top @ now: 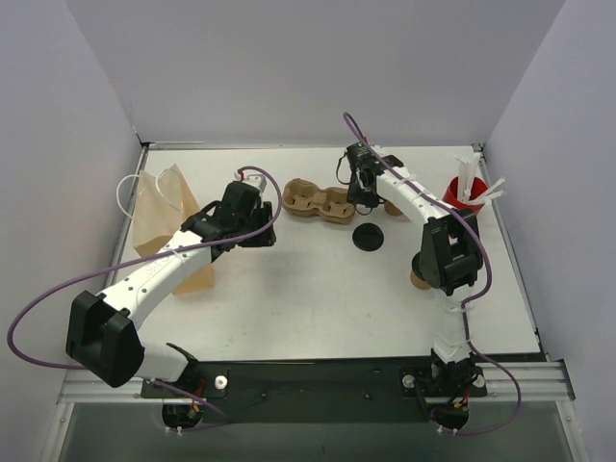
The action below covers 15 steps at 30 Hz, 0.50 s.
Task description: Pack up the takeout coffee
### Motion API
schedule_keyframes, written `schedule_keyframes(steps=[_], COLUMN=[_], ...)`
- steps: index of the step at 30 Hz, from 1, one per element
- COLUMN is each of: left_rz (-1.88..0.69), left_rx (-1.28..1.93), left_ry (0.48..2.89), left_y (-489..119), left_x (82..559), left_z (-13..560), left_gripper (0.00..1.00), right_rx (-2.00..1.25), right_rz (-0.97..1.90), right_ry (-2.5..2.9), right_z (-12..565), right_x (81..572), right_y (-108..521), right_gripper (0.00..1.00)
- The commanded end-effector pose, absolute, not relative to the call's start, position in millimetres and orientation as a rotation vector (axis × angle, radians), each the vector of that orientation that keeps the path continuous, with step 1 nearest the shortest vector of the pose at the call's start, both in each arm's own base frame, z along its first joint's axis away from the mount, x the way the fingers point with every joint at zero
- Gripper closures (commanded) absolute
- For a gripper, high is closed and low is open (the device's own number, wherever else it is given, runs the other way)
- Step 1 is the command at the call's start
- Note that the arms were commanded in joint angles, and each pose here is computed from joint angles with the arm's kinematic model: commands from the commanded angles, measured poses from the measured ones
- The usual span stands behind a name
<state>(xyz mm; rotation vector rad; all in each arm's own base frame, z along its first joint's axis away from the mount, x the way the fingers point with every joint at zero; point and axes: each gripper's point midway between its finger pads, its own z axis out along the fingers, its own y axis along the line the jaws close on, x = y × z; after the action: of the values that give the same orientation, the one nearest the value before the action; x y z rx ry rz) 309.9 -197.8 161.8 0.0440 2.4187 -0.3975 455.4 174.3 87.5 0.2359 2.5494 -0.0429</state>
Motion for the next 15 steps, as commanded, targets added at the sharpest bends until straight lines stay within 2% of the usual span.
schedule_keyframes(steps=[1,15], left_rz=[-0.403,-0.403], left_rx=[0.035,0.038], left_ry=[2.373,2.383], left_y=[-196.2,-203.8], left_x=[316.1,327.0], left_z=[175.8,176.3], left_gripper=[0.49,0.49], right_rx=[0.224,0.193], right_rz=[0.03,0.052], right_ry=[2.506,2.531], right_z=[103.0,86.5], right_x=[475.2,481.2], right_y=[178.5,191.6], right_gripper=[0.68,0.68])
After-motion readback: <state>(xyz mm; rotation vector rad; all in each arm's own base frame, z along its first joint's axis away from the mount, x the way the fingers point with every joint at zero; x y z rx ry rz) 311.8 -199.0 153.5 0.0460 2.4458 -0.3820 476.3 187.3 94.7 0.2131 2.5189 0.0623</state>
